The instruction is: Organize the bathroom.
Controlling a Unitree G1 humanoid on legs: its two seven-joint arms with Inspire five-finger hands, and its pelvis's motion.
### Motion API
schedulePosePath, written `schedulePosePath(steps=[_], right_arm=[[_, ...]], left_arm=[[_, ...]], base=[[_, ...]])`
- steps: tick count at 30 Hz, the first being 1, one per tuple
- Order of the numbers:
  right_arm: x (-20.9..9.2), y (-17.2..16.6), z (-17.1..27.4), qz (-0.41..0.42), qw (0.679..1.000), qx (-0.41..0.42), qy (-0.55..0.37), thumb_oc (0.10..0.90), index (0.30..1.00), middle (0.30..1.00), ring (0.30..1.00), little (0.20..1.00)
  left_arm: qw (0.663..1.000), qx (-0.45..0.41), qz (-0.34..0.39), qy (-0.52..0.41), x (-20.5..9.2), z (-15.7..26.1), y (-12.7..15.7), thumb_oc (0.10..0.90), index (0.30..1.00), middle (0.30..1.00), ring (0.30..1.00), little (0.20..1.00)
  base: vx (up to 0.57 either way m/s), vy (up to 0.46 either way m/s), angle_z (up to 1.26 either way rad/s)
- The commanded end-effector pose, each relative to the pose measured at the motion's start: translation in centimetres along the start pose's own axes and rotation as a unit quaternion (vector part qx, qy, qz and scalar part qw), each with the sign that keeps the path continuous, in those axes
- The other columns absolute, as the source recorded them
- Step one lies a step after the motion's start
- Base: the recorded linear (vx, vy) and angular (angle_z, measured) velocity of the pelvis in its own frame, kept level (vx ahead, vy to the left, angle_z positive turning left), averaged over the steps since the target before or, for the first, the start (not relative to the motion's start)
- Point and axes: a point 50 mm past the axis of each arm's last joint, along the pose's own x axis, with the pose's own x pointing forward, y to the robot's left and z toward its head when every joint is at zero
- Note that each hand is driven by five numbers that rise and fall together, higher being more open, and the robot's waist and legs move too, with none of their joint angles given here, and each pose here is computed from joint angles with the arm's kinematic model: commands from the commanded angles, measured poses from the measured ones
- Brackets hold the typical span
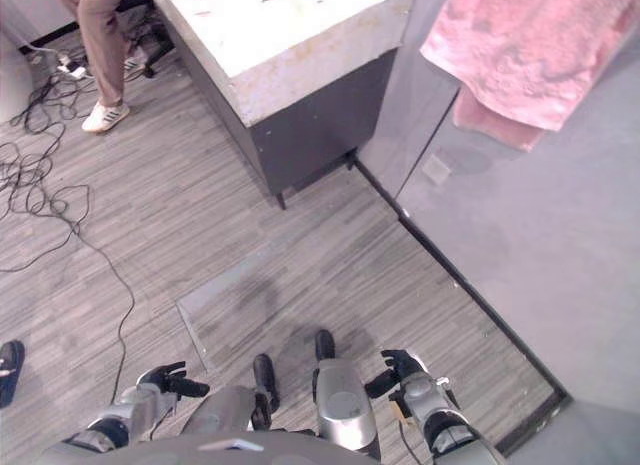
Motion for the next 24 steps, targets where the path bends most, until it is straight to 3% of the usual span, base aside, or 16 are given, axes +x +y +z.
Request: schedulePosePath(steps=[1, 10, 17, 24], right_arm=[[0.0, -1.8, 0.4, -0.018, 1.0, -0.017, -0.011, 0.8, 0.9, 0.9, 0.9, 0.9], [0.1, -2.2, 1.5, -0.035, 0.998, -0.028, -0.032, 0.8, 0.9, 0.9, 0.9, 0.9], [0.0, -2.2, 2.9, -0.039, 0.997, -0.022, -0.056, 0.8, 0.9, 0.9, 0.9, 0.9], [-0.2, -2.4, 1.3, -0.037, 0.999, -0.019, -0.034, 0.8, 0.9, 0.9, 0.9, 0.9]], left_arm=[[0.999, 0.006, 0.031, -0.015, -0.1, 0.4, 1.7, 0.8, 0.9, 0.9, 0.9, 0.9], [0.999, 0.018, 0.03, -0.013, 0.0, 0.8, 1.0, 0.8, 0.9, 0.9, 0.9, 0.9], [0.998, 0.027, 0.047, -0.018, -0.1, 0.7, 3.1, 0.8, 0.9, 0.9, 0.9, 0.9], [0.999, 0.01, 0.042, -0.001, -0.2, -0.5, 3.5, 0.8, 0.9, 0.9, 0.9, 0.9]], base=[[0.11, 0.061, 0.14], [0.08, 0.244, -0.26], [0.03, 0.171, 0.11], [0.07, 0.226, -0.05]])
